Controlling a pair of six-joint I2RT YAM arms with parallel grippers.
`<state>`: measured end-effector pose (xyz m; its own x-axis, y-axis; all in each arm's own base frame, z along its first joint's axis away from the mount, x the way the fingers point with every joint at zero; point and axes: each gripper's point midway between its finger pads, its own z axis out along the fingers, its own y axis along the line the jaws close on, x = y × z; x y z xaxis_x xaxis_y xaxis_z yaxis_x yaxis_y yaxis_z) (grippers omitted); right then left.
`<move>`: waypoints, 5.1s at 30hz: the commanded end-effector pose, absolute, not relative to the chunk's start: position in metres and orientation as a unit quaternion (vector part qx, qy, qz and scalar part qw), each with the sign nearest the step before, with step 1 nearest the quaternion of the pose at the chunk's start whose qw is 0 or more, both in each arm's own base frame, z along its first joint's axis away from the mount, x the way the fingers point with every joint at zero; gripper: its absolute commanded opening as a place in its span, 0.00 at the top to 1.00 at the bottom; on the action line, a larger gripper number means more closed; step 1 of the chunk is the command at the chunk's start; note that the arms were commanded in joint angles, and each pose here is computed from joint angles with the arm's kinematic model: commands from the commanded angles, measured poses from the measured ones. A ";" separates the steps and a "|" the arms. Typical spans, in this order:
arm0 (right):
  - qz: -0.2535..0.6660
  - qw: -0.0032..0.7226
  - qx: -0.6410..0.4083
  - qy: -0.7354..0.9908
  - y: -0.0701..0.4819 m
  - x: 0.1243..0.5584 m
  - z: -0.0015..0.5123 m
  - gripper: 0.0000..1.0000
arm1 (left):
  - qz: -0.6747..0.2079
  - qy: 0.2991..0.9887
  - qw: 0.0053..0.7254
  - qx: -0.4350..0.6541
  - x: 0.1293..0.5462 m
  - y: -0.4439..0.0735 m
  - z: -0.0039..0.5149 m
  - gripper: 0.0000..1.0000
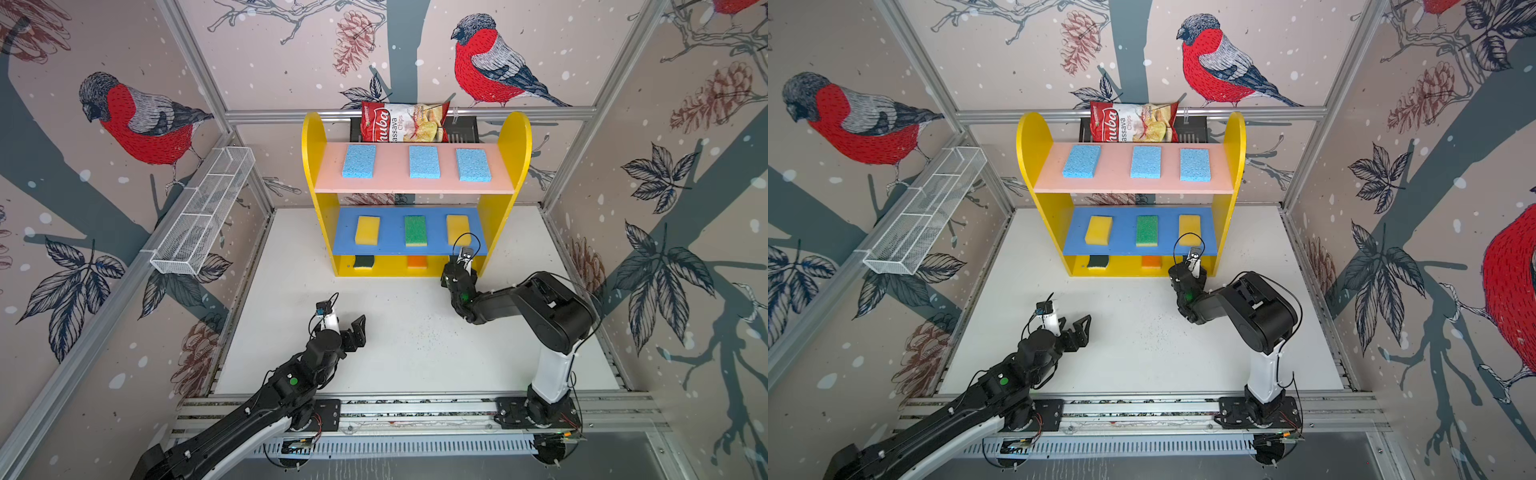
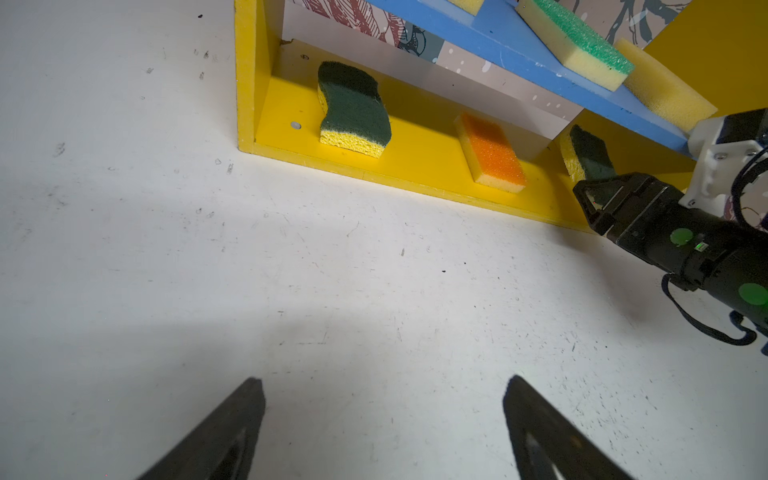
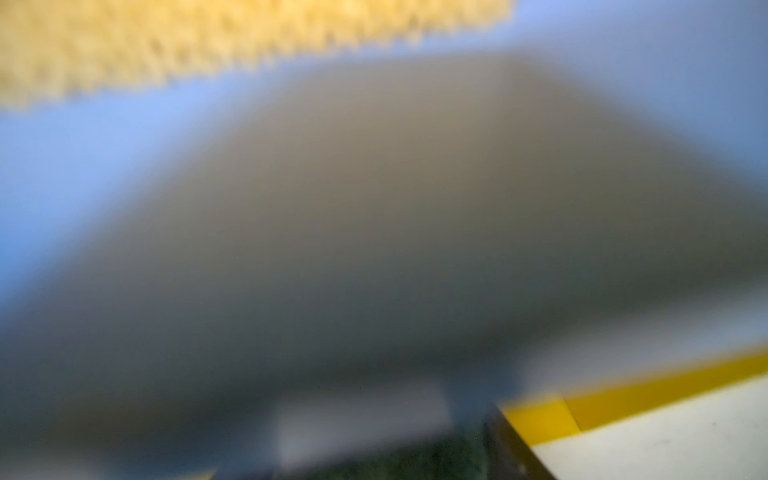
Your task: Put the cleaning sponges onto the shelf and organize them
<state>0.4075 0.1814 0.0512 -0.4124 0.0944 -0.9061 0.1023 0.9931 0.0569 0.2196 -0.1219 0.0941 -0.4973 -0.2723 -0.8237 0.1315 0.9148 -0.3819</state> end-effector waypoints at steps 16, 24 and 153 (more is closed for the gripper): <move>-0.060 0.455 0.012 0.889 0.166 0.382 0.006 0.36 | -0.205 0.827 0.520 -0.056 0.225 -0.120 0.106 0.09; -0.048 0.487 0.023 0.872 0.164 0.382 0.029 0.37 | -0.205 0.828 0.519 -0.058 0.225 -0.119 0.105 0.09; 0.405 0.448 0.107 0.790 0.165 0.302 0.078 0.70 | -0.199 0.838 0.505 -0.058 0.226 -0.123 0.105 0.09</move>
